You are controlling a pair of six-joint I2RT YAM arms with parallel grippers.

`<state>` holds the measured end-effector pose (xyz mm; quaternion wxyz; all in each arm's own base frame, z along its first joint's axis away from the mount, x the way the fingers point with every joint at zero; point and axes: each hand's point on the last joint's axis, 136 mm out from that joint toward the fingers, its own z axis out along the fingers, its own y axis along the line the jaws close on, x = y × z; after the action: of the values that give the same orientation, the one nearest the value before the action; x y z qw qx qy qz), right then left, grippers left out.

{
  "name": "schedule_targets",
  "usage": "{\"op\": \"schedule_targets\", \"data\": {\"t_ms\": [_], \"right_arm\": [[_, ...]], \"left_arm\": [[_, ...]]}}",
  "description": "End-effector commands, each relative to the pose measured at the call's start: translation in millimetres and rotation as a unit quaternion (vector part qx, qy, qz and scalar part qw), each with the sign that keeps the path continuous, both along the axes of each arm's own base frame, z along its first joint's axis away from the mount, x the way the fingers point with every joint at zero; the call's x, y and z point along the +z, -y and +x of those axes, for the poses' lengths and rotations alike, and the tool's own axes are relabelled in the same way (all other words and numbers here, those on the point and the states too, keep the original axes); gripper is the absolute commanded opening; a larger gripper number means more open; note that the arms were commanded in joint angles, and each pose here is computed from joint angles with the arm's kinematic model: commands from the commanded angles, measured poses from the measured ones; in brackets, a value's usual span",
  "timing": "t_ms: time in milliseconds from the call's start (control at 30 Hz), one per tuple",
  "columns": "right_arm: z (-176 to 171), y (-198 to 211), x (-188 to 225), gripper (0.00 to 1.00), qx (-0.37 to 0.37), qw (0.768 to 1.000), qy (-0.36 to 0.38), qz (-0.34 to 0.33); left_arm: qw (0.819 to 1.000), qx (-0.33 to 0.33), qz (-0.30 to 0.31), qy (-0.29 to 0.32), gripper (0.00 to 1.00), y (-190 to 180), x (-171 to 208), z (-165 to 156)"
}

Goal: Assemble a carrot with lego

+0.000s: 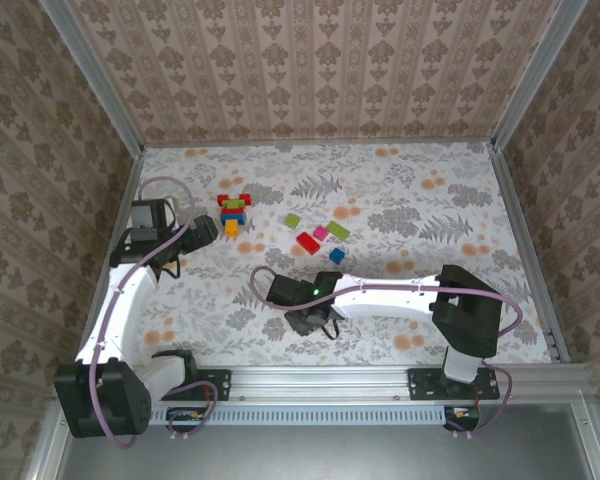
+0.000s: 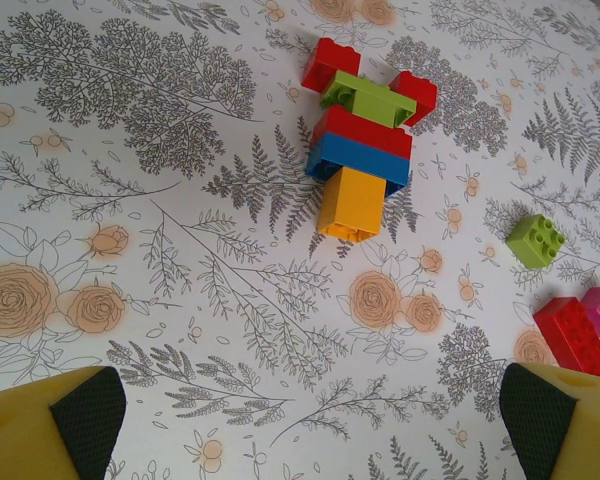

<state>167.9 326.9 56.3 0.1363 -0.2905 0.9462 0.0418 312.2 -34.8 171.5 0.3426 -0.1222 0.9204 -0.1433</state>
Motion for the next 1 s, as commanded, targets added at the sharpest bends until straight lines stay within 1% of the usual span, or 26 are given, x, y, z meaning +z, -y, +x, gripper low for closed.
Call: {"op": "schedule_targets", "data": {"t_ms": [0, 67, 200, 367, 600, 800, 967], "right_arm": [[-20.2, 24.3, -38.4, 0.31, 0.016, 0.996, -0.061, -0.065], [-12.2, 19.1, -30.5, 0.31, 0.041, 0.996, -0.050, -0.058], [2.7, 8.0, -13.0, 0.32, 0.118, 0.991, -0.026, -0.060], [27.1, 0.8, 6.4, 0.33, 0.175, 0.981, -0.020, -0.083], [50.7, -5.5, 11.7, 0.34, 0.189, 0.978, -0.025, -0.082], [51.7, -14.7, 0.8, 0.34, 0.184, 0.981, -0.051, -0.041], [49.6, -15.4, -4.1, 0.36, 0.180, 0.981, -0.059, -0.032]], "left_arm": [[1.000, -0.005, 0.010, 0.008, 1.00, -0.8, 5.6, 1.3], [1.000, -0.006, 0.009, 0.007, 1.00, -0.2, 5.0, 1.0], [1.000, -0.007, 0.009, 0.008, 1.00, 0.0, 5.5, 1.3], [1.000, -0.007, 0.010, 0.007, 1.00, -0.3, 5.5, 0.7], [1.000, -0.007, 0.009, 0.009, 1.00, -0.1, 6.1, 1.1], [1.000, -0.007, 0.010, 0.010, 1.00, -0.2, 6.8, 1.5], [1.000, -0.006, 0.010, 0.008, 1.00, -0.2, 6.1, 1.8]]}}
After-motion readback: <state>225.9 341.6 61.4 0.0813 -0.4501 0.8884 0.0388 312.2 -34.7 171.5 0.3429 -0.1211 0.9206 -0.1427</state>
